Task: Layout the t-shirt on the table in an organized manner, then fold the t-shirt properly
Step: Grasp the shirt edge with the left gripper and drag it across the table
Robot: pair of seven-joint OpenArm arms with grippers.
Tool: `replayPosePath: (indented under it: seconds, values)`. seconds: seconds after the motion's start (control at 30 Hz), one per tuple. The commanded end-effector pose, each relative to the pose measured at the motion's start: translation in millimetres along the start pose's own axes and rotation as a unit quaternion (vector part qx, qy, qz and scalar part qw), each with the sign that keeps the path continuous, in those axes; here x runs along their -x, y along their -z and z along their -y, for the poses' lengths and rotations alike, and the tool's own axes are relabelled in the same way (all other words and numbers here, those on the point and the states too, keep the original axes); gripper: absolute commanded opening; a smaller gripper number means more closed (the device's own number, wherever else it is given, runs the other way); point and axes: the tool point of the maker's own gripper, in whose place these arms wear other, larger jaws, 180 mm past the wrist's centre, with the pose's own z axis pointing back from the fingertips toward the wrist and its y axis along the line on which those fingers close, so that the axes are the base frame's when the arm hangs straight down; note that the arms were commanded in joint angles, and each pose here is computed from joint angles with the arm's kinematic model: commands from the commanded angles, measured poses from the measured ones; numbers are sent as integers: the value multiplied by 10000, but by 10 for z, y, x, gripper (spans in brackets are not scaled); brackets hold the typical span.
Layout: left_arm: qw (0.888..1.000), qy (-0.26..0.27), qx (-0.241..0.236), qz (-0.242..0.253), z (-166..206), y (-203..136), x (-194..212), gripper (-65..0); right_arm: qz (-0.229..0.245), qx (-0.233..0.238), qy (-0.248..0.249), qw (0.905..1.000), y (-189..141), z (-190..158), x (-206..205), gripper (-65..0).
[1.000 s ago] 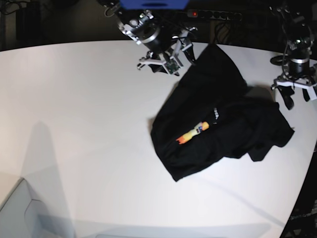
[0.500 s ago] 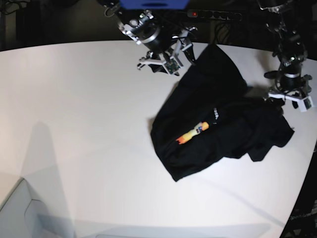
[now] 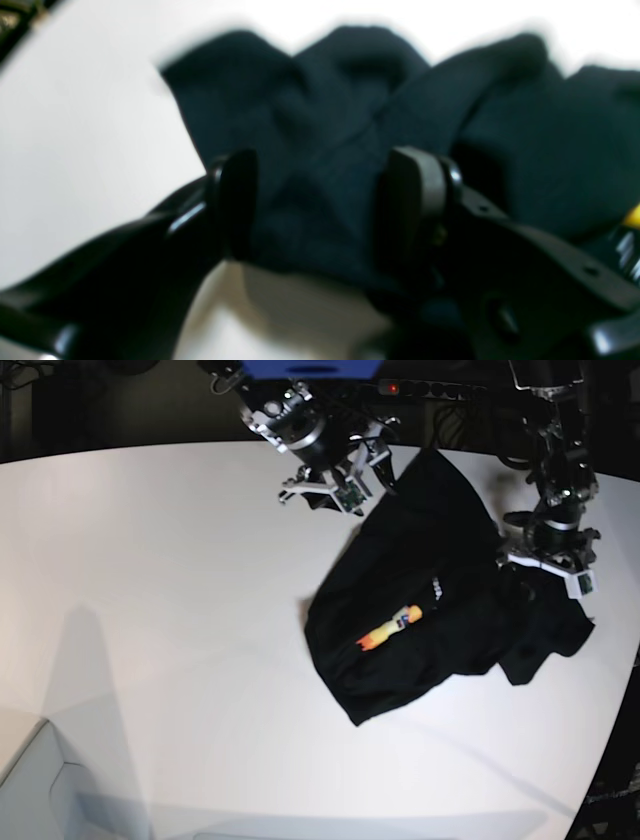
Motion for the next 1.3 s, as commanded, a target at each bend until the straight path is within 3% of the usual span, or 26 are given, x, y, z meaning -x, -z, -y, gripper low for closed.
replayPosePath:
  seconds: [0.0, 0.07, 0.13, 0.17, 0.27, 0.37, 0.57, 0.67, 0.8, 0.97, 1.17, 1.27]
  values:
    - [9996, 49, 21, 266, -11, 18, -186, -327, 230, -14, 72, 9997, 5, -55, -141, -302]
    - [9995, 18, 36, 328, 18, 47, -247, -456, 230, -14, 72, 9997, 5, -55, -141, -302]
    - [9994, -5, 20, 335, 5, 45, -252, -628, 230, -14, 72, 9997, 5, -55, -141, -302]
    - [9993, -11, 10, 386, 11, 37, -289, -650, 230, -14, 72, 9997, 5, -55, -141, -302]
    - [9981, 23, 75, 615, 73, -4, -463, -617, 236, -12, 67, 9997, 7, -52, -146, -302]
    - [9937, 114, 236, 1092, 216, -107, -829, -650, 237, -9, 57, 9997, 7, -46, -147, -302]
    - [9731, 340, 733, 2158, 684, -303, -1671, -646, 157, 9, 5, 9999, 54, -12, -99, -302]
    - [9670, 367, 1002, 2313, 961, -241, -2041, -646, 88, -5, 0, 10000, 65, -24, -47, -302]
    - [9698, 450, 1379, 1961, 1389, -19, -2343, -644, 64, -20, 16, 10000, 57, -43, -25, -302]
    - [9733, 783, 1748, 1268, 1885, 435, -2339, -641, 29, 18, -6, 10000, 44, 0, 8, -302]
    - [9805, 750, 1592, 878, 1783, 699, -2198, -635, 26, 22, -48, 10000, 27, 20, 15, -302]
    - [9836, 649, 1479, 800, 1670, 757, -2161, -563, 33, 28, -62, 10000, 30, 30, 8, -302]
